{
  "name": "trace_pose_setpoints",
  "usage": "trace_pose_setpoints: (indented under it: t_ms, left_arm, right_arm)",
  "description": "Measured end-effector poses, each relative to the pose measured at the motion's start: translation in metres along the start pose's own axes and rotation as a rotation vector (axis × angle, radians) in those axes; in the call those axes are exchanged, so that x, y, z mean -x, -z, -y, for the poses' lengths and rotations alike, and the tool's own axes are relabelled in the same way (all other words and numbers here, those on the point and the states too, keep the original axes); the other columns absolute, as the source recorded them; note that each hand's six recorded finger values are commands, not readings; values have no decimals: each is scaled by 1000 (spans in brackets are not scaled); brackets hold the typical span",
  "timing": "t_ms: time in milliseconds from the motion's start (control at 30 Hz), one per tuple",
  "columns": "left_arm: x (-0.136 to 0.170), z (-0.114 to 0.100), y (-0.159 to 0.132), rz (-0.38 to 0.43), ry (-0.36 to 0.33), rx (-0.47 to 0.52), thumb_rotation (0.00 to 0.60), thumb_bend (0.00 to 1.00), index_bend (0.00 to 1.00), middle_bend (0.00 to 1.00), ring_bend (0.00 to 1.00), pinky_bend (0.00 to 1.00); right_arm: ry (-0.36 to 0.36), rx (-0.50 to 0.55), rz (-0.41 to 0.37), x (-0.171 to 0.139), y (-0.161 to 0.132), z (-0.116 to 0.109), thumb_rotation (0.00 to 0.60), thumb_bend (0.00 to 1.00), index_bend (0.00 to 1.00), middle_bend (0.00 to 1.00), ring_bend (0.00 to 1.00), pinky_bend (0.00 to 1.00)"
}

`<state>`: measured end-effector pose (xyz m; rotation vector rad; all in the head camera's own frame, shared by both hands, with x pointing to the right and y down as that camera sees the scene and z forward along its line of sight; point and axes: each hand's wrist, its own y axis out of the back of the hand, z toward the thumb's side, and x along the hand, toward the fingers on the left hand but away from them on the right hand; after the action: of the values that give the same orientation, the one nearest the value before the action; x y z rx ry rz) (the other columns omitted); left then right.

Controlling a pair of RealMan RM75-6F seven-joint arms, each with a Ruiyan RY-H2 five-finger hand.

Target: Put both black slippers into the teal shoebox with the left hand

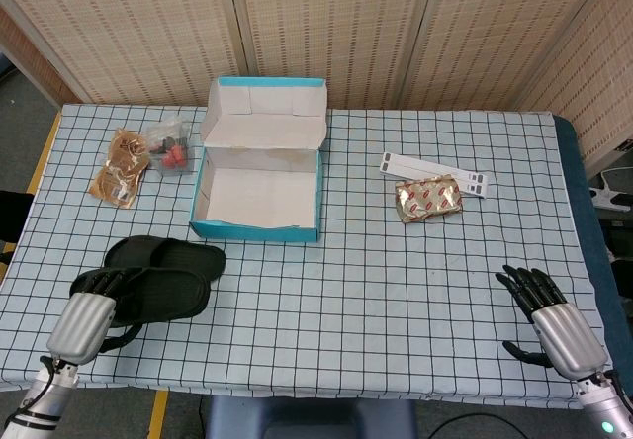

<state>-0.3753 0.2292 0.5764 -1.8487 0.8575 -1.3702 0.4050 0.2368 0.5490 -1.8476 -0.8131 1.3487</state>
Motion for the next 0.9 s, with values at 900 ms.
trace_pose_setpoints:
  t_ms: [900]
  left_arm:
    - [-248,-86,-127,135,116,311,600,543,595,649,585,556]
  right_arm:
    - [-28,-16,67,11,14,6,600,72,0,0,0,0]
